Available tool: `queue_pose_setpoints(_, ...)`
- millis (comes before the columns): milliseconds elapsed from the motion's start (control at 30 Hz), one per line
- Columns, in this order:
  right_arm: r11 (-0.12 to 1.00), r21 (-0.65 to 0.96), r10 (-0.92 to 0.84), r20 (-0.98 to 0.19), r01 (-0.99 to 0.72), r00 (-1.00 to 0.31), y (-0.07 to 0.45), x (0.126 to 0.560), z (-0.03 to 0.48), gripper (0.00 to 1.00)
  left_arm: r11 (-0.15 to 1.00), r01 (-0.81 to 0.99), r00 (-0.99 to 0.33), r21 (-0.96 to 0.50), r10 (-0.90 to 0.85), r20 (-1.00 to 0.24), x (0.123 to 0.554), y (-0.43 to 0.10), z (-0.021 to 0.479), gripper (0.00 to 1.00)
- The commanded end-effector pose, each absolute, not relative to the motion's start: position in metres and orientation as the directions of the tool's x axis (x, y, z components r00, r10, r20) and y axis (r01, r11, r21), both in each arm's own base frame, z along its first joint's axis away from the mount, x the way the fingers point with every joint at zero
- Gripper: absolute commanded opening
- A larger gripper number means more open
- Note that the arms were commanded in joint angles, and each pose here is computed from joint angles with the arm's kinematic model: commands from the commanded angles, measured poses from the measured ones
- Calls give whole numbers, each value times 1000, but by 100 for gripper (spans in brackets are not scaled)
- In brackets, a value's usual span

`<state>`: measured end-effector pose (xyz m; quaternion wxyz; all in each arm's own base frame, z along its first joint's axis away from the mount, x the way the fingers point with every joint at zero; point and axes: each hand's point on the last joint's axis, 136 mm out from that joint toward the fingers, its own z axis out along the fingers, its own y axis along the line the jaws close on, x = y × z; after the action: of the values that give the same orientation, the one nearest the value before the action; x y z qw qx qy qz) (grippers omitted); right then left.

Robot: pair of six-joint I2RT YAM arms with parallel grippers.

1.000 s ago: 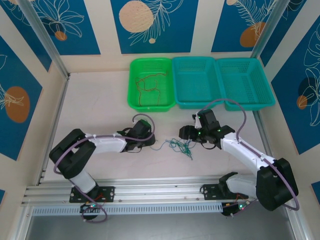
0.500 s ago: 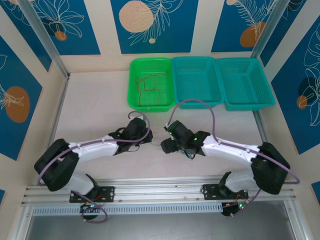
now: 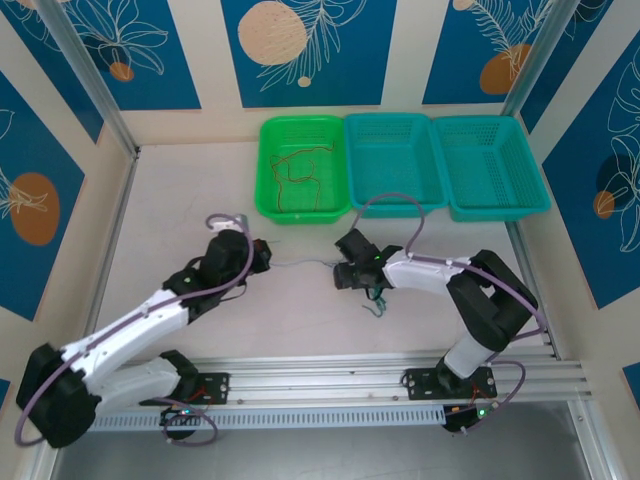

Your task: Untangle the cables

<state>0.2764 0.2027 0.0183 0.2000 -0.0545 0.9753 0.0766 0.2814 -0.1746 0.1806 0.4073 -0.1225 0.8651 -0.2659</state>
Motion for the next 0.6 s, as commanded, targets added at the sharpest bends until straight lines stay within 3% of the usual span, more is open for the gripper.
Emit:
queue_pose_setpoints(0, 991, 136, 48, -275, 11, -960, 167, 254, -5, 57, 873, -122, -612, -472, -441, -657, 269, -123, 163, 0)
queue_pose_setpoints(167, 967, 222, 180, -258, 123, -949, 144, 260, 0, 56, 855, -224, -585, -467, -502, -638, 256, -81, 152, 0)
queue_pose_setpoints(233, 959, 251, 198, -259, 132, -945, 143, 261, 4, 50, 851, -232, -598, -472, -507, -620, 254, -79, 144, 0)
queue_pose_setpoints(367, 957, 287, 136, -296, 48, -946, 156, 265, 17, 12, 825, -95, -686, -557, -460, -564, 260, -119, 129, 0)
queue_pose_setpoints(467, 951, 309, 93, -320, -11, -943, 168, 267, 29, 0, 791, -9, -734, -611, -421, -534, 264, -145, 118, 1)
queue_pose_setpoints(533, 942, 332, 73, -338, -46, -938, 174, 268, 37, 0, 803, 9, -757, -595, -383, -529, 264, -151, 108, 20)
queue_pose_setpoints(567, 937, 344, 62, -349, -66, -935, 177, 269, 41, 0, 816, 16, -763, -578, -364, -535, 263, -151, 106, 34)
